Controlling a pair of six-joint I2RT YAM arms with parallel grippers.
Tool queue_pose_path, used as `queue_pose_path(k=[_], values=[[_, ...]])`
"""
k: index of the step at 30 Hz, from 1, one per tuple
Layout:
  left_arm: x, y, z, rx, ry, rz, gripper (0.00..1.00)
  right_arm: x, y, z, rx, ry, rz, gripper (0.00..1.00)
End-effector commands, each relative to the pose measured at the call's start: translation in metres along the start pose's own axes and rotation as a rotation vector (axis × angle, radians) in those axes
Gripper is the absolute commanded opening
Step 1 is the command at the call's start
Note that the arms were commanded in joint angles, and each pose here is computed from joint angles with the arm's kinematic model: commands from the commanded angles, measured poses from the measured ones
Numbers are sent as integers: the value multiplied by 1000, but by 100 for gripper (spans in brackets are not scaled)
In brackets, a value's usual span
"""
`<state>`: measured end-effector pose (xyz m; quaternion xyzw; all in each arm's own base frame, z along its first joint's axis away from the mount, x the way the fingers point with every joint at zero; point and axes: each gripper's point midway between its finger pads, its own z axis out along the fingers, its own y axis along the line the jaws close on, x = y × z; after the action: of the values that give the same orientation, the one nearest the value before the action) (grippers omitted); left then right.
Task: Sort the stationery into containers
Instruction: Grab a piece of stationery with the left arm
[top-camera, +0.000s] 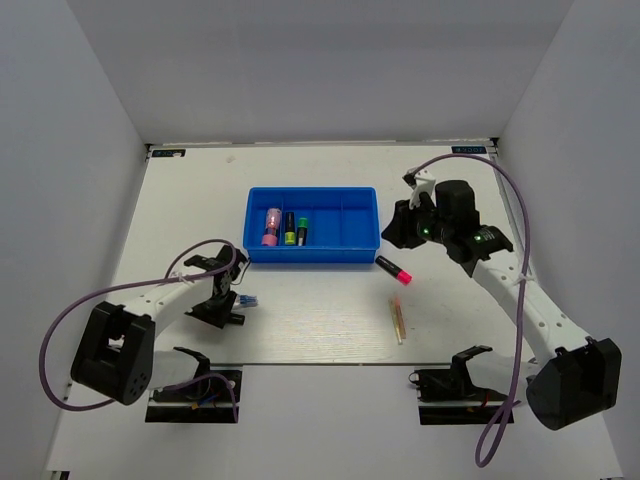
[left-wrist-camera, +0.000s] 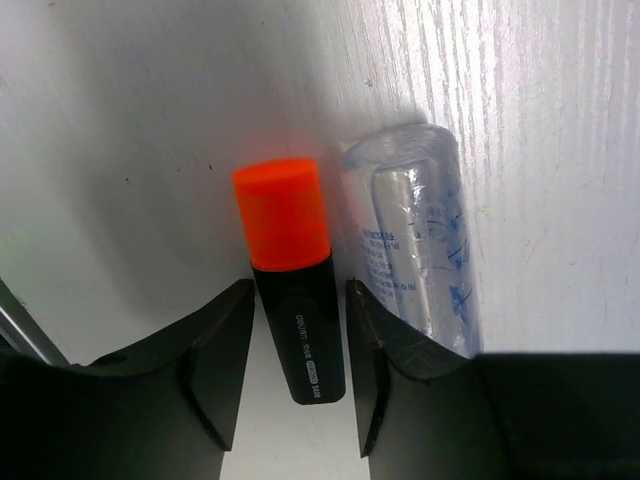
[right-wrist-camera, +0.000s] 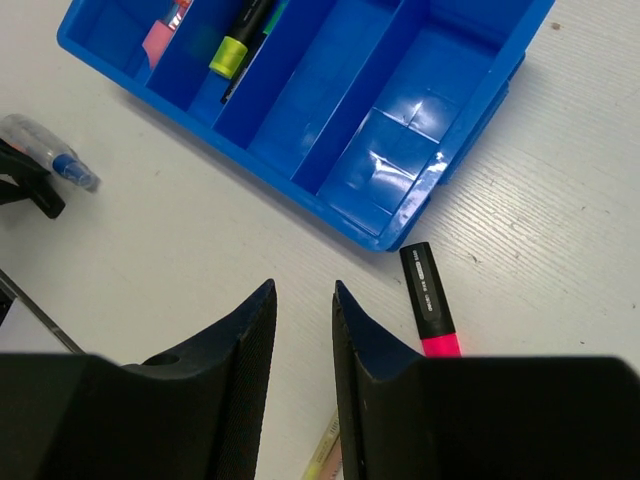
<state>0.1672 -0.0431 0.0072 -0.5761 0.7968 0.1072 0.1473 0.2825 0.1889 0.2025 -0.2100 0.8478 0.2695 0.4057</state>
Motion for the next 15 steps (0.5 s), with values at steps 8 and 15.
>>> queue_pose_path(k=[8,15], values=[[41,46,37,-126,152,84,30,-13,-5,-14,-18,-66,51,33],[28,24,9,-27,83,252,0,-3,-8,-18,-39,-42,53,59]])
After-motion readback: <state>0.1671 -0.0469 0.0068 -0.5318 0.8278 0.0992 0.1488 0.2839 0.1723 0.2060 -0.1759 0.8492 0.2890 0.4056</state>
